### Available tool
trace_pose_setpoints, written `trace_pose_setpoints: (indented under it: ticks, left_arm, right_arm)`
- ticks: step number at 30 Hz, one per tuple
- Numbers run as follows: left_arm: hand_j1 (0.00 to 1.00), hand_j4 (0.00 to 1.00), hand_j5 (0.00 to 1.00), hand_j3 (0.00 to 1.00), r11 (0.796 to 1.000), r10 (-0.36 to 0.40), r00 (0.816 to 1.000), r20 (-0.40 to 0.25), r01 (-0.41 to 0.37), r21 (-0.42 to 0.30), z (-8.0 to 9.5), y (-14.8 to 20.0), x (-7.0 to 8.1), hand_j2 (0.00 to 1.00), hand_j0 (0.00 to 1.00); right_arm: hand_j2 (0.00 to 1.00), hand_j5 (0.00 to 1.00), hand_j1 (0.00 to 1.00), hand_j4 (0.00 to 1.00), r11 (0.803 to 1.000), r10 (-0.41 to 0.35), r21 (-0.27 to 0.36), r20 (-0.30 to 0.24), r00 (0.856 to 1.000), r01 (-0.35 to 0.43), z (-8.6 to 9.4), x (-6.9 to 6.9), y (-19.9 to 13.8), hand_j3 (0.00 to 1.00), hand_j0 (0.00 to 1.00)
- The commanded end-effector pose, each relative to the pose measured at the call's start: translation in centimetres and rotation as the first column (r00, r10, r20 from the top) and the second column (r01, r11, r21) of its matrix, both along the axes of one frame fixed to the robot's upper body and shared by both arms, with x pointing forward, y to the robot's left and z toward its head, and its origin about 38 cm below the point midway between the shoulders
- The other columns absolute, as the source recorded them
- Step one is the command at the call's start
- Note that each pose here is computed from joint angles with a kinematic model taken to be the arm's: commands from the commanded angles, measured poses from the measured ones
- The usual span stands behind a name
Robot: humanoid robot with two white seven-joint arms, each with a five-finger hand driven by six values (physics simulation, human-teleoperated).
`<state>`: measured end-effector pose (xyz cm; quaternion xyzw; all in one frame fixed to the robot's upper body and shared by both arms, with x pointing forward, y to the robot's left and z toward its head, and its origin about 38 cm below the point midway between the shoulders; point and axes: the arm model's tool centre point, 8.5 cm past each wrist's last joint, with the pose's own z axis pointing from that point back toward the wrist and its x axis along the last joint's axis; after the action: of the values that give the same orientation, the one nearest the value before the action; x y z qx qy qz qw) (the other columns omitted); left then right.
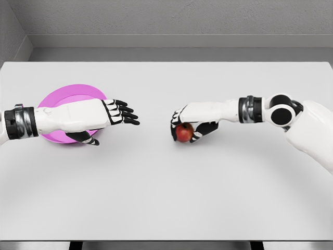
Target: Put the apple on the plate with both arms
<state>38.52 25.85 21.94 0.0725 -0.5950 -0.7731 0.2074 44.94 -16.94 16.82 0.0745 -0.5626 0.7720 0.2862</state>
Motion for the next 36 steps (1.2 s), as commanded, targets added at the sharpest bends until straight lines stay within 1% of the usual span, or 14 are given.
trace_pose_setpoints:
  ticks: [1,2,6,9,10,13,15,16,18,20,24,27,31,36]
  left_arm:
    - [1.00,1.00,1.00,1.00,1.000,0.003,1.000,-0.002,-0.003,-0.006,0.1,0.0,0.0,1.00,1.00]
    - [1.00,1.00,1.00,1.00,1.000,0.003,1.000,-0.002,-0.003,-0.006,0.1,0.0,0.0,1.00,1.00]
    - [1.00,1.00,1.00,1.00,1.000,0.003,1.000,-0.002,-0.003,-0.006,0.1,0.0,0.0,1.00,1.00]
    - [1.00,1.00,1.00,1.00,1.000,0.001,1.000,0.000,-0.001,-0.006,0.2,0.0,0.1,1.00,1.00]
    - [1.00,1.00,1.00,1.00,1.000,-0.008,1.000,-0.006,0.008,-0.004,0.0,-0.4,0.0,1.00,1.00]
    - [1.00,1.00,1.00,1.00,0.996,-0.064,0.998,0.025,0.066,-0.056,1.1,-3.3,0.4,1.00,1.00]
    - [1.00,1.00,1.00,1.00,0.995,-0.092,0.996,0.018,0.093,-0.044,1.0,-4.5,0.5,1.00,1.00]
    - [1.00,1.00,1.00,1.00,0.991,-0.125,0.992,0.022,0.125,-0.041,1.2,-6.1,0.8,1.00,1.00]
    - [1.00,1.00,1.00,1.00,0.982,-0.181,0.983,-0.007,0.181,-0.048,0.4,-10.5,2.3,1.00,1.00]
    - [1.00,1.00,1.00,1.00,0.982,-0.183,0.982,-0.045,0.181,-0.049,-0.6,-14.4,4.9,1.00,1.00]
    - [1.00,1.00,1.00,1.00,0.984,-0.179,0.983,-0.028,0.180,0.013,-1.9,-15.5,5.5,1.00,1.00]
    - [1.00,1.00,1.00,1.00,0.988,-0.150,0.988,-0.042,0.151,0.030,-2.7,-15.1,6.3,1.00,1.00]
    - [1.00,1.00,1.00,1.00,0.979,-0.191,0.980,-0.055,0.195,0.058,-3.9,-16.8,5.4,1.00,1.00]
    - [1.00,1.00,1.00,1.00,0.983,-0.169,0.982,-0.079,0.174,0.060,-5.1,-17.6,6.2,1.00,1.00]
  right_arm:
    - [0.84,0.84,0.84,0.84,1.000,0.000,0.001,-0.002,1.000,0.000,0.0,0.0,0.1,0.84,0.84]
    - [1.00,1.00,1.00,1.00,1.000,-0.003,0.000,-0.001,1.000,0.003,0.0,0.0,0.0,1.00,1.00]
    - [1.00,1.00,1.00,1.00,1.000,-0.027,-0.003,-0.001,1.000,0.027,0.0,0.4,-0.8,1.00,1.00]
    - [1.00,1.00,1.00,1.00,0.986,-0.159,0.045,-0.004,0.987,0.159,1.3,2.4,-4.9,1.00,1.00]
    - [1.00,1.00,1.00,1.00,0.972,-0.220,0.080,-0.009,0.975,0.220,2.3,2.8,-7.5,1.00,1.00]
    - [1.00,1.00,1.00,1.00,0.900,-0.404,0.179,-0.005,0.915,0.398,4.4,3.5,-14.6,1.00,1.00]
    - [1.00,1.00,1.00,1.00,0.853,-0.487,0.220,0.007,0.873,0.474,5.3,2.9,-18.4,1.00,1.00]
    - [1.00,1.00,1.00,1.00,0.845,-0.498,0.229,0.008,0.867,0.483,5.5,2.8,-18.9,1.00,1.00]
    - [1.00,1.00,1.00,1.00,0.848,-0.494,0.227,0.013,0.869,0.479,5.6,2.7,-18.9,1.00,1.00]
    - [1.00,1.00,1.00,1.00,0.837,-0.520,0.220,0.031,0.854,0.501,6.5,2.4,-20.6,1.00,1.00]
    - [1.00,1.00,1.00,1.00,0.850,-0.497,0.218,0.028,0.867,0.480,6.0,2.0,-19.7,1.00,1.00]
    - [1.00,1.00,1.00,1.00,0.847,-0.509,0.204,0.042,0.860,0.491,6.5,1.7,-20.7,1.00,1.00]
    - [1.00,1.00,1.00,1.00,0.850,-0.503,0.199,0.025,0.864,0.488,5.6,1.4,-20.4,1.00,1.00]
    - [1.00,1.00,1.00,1.00,0.851,-0.499,0.202,0.021,0.866,0.485,5.4,1.4,-20.1,1.00,1.00]
